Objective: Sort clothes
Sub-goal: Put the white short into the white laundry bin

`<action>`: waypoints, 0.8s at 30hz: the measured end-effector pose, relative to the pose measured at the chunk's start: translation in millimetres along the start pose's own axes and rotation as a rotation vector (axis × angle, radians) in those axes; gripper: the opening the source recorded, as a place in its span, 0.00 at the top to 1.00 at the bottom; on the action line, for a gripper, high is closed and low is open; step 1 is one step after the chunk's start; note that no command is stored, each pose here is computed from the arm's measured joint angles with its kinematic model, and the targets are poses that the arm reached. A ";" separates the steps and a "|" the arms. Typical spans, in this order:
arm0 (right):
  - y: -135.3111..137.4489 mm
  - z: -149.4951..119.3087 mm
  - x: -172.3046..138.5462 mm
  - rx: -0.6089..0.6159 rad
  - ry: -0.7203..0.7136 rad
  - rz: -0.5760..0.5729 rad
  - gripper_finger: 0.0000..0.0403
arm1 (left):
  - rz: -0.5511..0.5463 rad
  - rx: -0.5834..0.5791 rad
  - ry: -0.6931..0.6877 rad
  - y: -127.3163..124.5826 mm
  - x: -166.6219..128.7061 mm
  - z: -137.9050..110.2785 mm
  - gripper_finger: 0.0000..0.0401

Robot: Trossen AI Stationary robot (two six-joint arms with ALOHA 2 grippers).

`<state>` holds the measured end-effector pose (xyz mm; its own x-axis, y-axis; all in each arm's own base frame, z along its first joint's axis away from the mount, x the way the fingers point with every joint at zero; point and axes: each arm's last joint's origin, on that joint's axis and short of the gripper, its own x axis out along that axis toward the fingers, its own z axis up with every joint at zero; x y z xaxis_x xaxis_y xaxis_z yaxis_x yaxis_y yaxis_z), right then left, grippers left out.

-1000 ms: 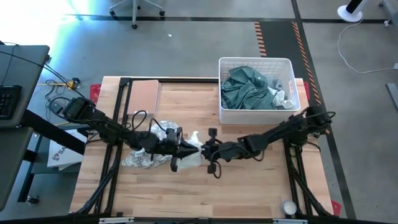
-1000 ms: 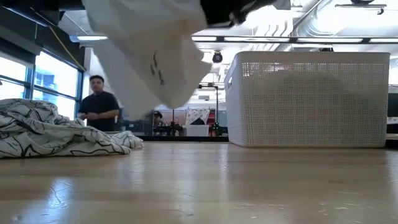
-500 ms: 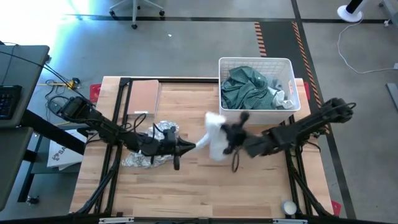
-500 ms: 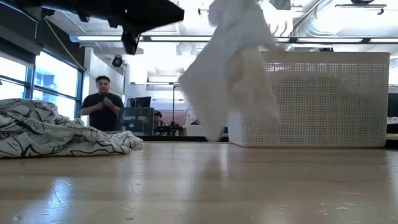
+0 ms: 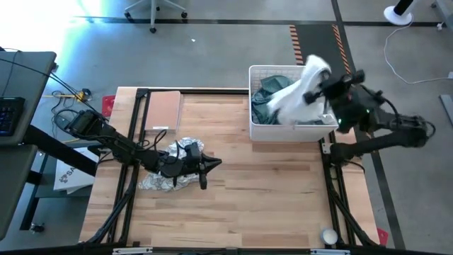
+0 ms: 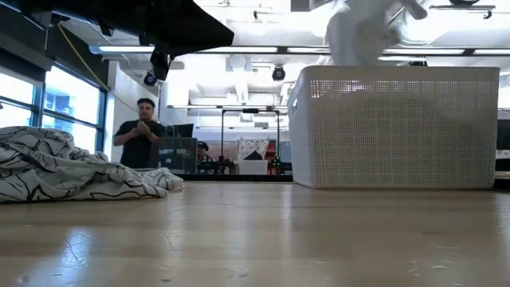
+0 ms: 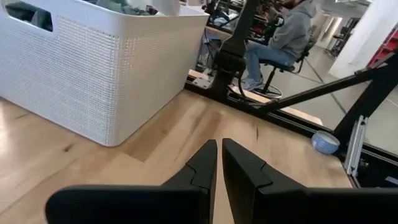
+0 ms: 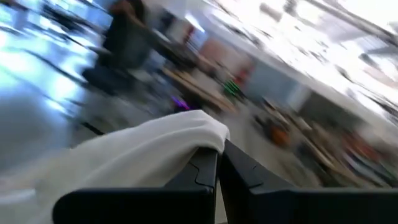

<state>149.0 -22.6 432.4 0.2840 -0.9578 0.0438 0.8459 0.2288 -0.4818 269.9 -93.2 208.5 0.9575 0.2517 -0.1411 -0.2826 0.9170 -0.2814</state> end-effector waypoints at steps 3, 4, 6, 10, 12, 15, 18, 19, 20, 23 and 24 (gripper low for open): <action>-13.9 -23.2 12.0 0.008 0.132 -0.139 1.00 | 0.001 -0.015 0.001 0.1 0.0 -0.1 0.94; -15.7 -31.8 15.3 0.006 0.170 -0.170 1.00 | 0.001 -0.019 0.002 0.1 0.0 -0.2 0.94; -15.6 -49.1 22.5 0.005 0.238 -0.175 1.00 | 0.001 -0.020 0.002 0.1 0.0 -0.2 0.94; -8.8 -72.8 48.0 0.019 0.401 -0.120 1.00 | 0.001 -0.022 0.001 0.1 0.0 -0.1 0.94; -5.6 -79.9 66.5 0.003 0.469 -0.103 1.00 | 0.001 -0.022 0.001 0.1 0.0 -0.1 0.94; 1.6 -92.6 98.9 0.001 0.558 -0.032 1.00 | 0.002 -0.022 0.000 0.1 0.0 -0.1 0.94; 13.9 -117.1 132.5 -0.019 0.705 0.056 1.00 | 0.002 -0.022 0.000 0.1 0.0 0.0 0.94; 17.7 -127.9 142.0 -0.033 0.771 0.087 1.00 | 0.002 -0.021 0.000 0.1 0.0 -0.1 0.94; 21.6 -140.1 150.9 -0.046 0.847 0.117 1.00 | 0.002 -0.021 0.000 0.1 0.0 -0.1 0.94; 36.4 -178.9 169.1 -0.088 1.108 0.230 1.00 | -0.004 -0.018 0.007 -0.5 -0.4 -0.8 0.94; 41.1 -189.9 172.6 -0.099 1.183 0.260 1.00 | -0.006 -0.016 0.012 -0.8 -0.8 -1.4 0.94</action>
<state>147.1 -211.5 253.9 -0.1918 -0.4640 -0.8648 0.7720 0.4728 -0.4248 269.3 -94.6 207.5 0.9583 0.2430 -0.1504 -0.2782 0.9133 -0.2973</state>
